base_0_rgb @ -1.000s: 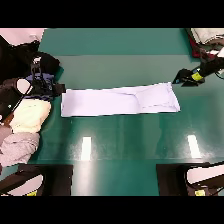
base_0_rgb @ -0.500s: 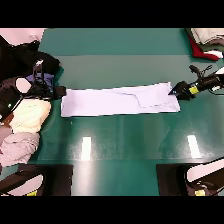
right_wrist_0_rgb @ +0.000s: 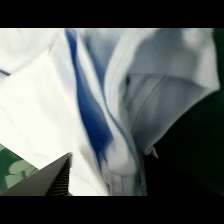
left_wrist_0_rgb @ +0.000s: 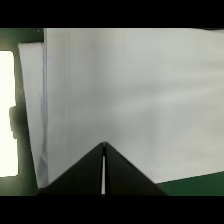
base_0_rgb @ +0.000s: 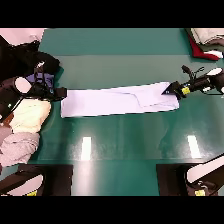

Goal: Fold the shirts.

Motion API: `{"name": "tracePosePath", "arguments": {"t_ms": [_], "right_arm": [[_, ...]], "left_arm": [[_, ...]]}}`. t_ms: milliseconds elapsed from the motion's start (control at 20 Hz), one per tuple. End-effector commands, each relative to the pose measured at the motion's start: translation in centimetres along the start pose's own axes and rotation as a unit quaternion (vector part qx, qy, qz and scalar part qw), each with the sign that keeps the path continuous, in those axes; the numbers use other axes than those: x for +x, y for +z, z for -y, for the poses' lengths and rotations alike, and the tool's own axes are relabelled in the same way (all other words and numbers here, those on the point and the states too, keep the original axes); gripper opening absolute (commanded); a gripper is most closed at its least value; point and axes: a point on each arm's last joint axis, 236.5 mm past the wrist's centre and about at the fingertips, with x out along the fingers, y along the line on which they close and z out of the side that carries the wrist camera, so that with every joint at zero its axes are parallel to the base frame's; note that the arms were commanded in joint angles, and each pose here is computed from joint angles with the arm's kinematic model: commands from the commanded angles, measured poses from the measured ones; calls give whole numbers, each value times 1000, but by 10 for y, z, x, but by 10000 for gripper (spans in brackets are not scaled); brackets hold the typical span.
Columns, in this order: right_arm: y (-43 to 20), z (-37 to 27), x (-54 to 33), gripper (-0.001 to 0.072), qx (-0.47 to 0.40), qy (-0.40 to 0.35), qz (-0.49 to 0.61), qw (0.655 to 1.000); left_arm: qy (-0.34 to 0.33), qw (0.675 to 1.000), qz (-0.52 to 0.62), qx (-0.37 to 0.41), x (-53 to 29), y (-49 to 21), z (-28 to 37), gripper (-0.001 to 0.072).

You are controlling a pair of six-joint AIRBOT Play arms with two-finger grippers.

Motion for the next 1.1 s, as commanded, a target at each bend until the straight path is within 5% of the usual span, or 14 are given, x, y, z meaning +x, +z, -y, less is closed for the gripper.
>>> {"name": "tracePosePath", "arguments": {"t_ms": [0, 100, 450, 800, 1050], "right_arm": [[-3, -6, 14, 328, -39, -4, -15, 999], [-3, -7, 14, 20, -61, -3, -16, 998], [-2, -49, -30, 16, -90, -13, 25, 996], [-21, -215, -88, 15, -183, 89, 121, 972], [-41, -267, -100, 15, -220, 92, 150, 959]], "left_arm": [[-4, 1000, -3, -4, 0, -1, 2, 26], [-5, 1000, -5, -4, 0, -2, 2, 26], [-58, 995, -19, 75, 22, -20, 84, 23], [-131, 963, -67, 227, 98, -47, 249, 24], [-131, 965, -97, 206, 150, -60, 263, 24]]}}
